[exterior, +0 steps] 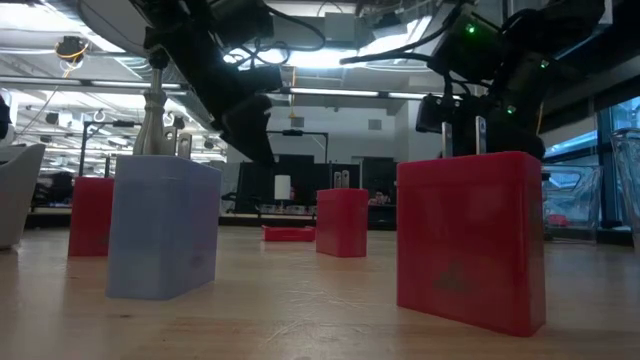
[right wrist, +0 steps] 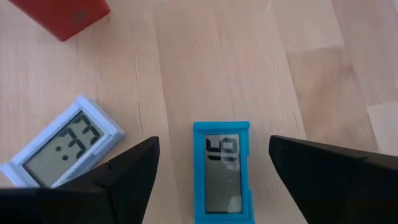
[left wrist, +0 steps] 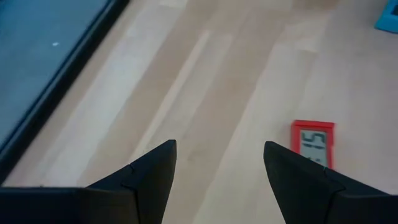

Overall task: Pick & Place Office items
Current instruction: Put the blue digital clock into the bottom transparent bin

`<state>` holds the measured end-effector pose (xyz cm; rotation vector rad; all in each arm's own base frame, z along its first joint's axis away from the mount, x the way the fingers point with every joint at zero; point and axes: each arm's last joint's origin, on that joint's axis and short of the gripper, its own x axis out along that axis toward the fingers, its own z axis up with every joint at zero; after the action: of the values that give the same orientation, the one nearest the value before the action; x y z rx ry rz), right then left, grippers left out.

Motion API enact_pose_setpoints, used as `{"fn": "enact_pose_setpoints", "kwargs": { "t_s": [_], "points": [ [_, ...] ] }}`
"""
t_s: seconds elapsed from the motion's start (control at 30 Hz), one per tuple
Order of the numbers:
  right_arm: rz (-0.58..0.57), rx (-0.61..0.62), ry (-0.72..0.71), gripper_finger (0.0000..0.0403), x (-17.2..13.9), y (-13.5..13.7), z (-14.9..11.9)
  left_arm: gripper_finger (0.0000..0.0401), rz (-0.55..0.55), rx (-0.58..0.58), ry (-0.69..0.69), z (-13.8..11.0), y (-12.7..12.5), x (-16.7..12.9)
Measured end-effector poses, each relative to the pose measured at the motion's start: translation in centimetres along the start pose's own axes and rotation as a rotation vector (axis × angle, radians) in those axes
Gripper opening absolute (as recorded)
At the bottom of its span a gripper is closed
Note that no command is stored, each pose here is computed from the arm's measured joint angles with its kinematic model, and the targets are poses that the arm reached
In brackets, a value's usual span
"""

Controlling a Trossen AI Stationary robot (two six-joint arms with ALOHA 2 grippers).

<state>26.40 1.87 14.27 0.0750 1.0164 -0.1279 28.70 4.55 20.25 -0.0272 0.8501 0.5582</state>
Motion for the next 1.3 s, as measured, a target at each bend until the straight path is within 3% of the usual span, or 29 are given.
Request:
{"fn": "enact_pose_setpoints", "kwargs": {
  "t_s": [0.23,0.73,1.0,1.3],
  "points": [
    [0.004,0.077,0.001,0.0306,0.0,0.2,-0.1,0.0239,-0.029,0.0,0.005,0.0,-0.1,0.0],
    [-0.151,0.032,-0.047,0.0306,-0.2,1.1,-0.2,0.0239,-0.029,0.0,0.005,0.0,-0.1,0.0],
    [-0.142,0.037,-0.087,0.0306,0.1,1.3,0.1,0.0239,-0.029,0.0,0.005,0.0,-0.1,0.0],
    [-0.182,-0.032,-0.03,0.0299,2.0,1.3,-0.5,0.0239,-0.03,-0.002,0.002,0.0,-0.1,0.0]
  ]
}}
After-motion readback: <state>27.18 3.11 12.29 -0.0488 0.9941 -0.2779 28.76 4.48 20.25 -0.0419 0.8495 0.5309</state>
